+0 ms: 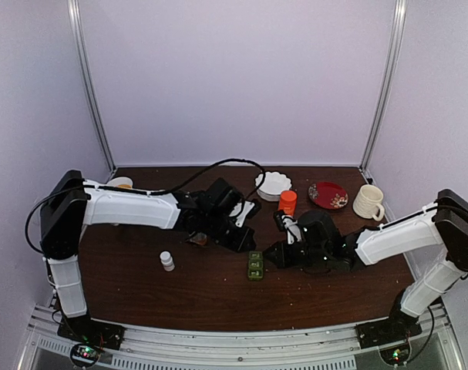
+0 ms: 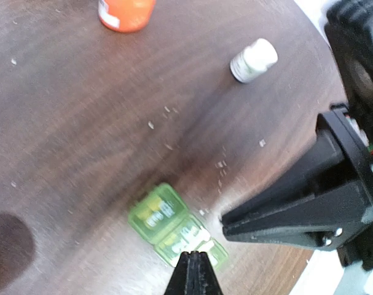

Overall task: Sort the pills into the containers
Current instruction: Close the lid of the pill container, then adjust the lid of the pill container.

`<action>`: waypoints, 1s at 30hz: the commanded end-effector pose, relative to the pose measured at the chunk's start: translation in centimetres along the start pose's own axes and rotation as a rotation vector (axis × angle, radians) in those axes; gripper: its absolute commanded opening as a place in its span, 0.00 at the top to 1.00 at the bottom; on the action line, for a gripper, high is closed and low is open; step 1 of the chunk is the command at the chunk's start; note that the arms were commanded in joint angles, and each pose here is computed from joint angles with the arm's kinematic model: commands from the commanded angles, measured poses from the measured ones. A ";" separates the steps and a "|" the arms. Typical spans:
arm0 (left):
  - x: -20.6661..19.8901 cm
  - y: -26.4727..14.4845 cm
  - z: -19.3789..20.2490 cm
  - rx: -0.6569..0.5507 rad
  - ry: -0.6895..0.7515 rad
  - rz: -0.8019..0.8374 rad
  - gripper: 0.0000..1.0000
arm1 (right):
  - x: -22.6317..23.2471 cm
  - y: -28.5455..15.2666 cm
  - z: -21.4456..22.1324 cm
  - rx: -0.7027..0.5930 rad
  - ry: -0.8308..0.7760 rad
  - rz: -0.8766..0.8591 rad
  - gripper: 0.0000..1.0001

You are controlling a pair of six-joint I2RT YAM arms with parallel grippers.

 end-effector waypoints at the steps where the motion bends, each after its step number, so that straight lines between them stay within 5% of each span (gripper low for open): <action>1: 0.7 0.0 -2.2 -0.060 -0.012 -0.006 1.00 | 0.5 0.8 -1.5 -0.017 -0.014 -0.006 1.00; 30: 2.0 3.4 -1.1 0.007 -0.050 0.032 1.00 | -0.6 3.6 -1.5 0.022 0.019 0.008 1.00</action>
Point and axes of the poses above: each gripper's point midway between its finger pads, its own y axis out along the fingers, its own x axis along the line the jaws close on, z = x × y, the point moved 5 cm from there along -y, back along the fingers, and after that the axes turned 6 degrees about -y, right-handed, at the moved point
